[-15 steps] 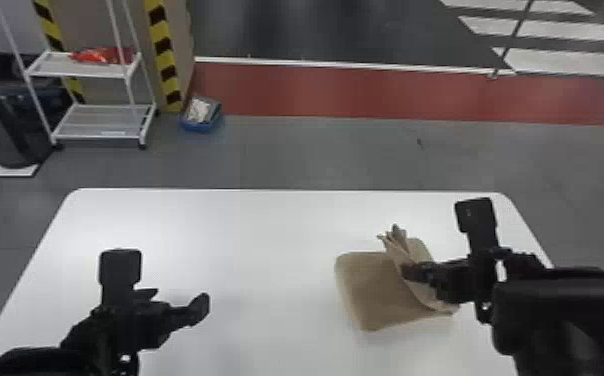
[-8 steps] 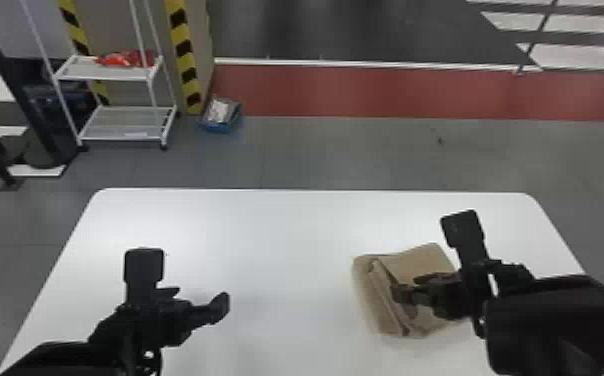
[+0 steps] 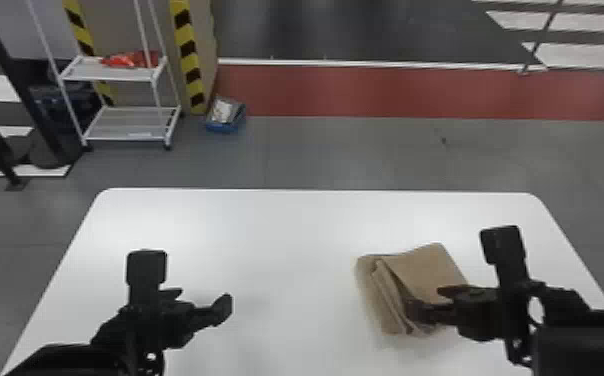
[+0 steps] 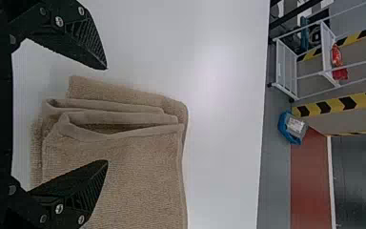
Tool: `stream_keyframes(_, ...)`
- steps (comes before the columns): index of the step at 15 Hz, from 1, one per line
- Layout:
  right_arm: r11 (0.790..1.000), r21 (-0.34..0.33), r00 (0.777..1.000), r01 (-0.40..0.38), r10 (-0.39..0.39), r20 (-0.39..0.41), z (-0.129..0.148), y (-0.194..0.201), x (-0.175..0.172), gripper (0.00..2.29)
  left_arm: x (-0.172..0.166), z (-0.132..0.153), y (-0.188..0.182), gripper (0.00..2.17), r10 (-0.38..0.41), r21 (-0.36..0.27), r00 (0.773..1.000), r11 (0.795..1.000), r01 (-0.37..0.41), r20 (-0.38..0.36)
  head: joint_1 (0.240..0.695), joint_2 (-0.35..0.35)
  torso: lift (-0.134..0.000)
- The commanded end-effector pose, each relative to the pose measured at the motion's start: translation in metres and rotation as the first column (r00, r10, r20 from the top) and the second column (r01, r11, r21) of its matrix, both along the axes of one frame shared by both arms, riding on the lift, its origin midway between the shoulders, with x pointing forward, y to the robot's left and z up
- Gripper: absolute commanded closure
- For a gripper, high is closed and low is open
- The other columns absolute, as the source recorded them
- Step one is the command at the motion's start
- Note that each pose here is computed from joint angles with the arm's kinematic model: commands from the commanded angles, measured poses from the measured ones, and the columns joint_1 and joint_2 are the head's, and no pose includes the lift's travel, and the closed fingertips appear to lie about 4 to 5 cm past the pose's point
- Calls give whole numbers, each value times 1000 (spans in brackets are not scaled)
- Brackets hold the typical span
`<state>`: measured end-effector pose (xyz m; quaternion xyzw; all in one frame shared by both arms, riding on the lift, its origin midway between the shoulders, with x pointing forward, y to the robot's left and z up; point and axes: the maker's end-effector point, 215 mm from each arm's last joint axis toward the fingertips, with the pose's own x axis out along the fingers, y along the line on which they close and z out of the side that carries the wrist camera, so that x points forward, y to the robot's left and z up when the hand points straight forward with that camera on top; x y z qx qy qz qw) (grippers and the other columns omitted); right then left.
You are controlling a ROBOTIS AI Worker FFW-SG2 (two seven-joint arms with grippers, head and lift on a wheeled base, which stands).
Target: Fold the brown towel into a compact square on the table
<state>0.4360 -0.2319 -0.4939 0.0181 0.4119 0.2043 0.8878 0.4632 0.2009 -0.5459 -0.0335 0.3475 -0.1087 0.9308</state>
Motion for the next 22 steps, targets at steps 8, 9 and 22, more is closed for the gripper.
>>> stream_keyframes(8, 992, -58, 994, 108, -109, -17, -8, -97, -48, 215, 1, 1, 1, 43, 0, -5, 1000, 1000, 0, 3, 695, -136, 0)
stream_keyframes(9, 990, -86, 993, 110, -113, -30, -12, -102, -50, 215, 1, 1, 2, 43, 0, -6, 1000, 1000, 0, 3, 695, -154, 0)
stream_keyframes(22, 943, -315, 970, 105, -167, -177, -41, -112, 18, 215, 0, 0, 3, 43, -2, -8, 1000, 1000, 2, 0, 695, -173, 0)
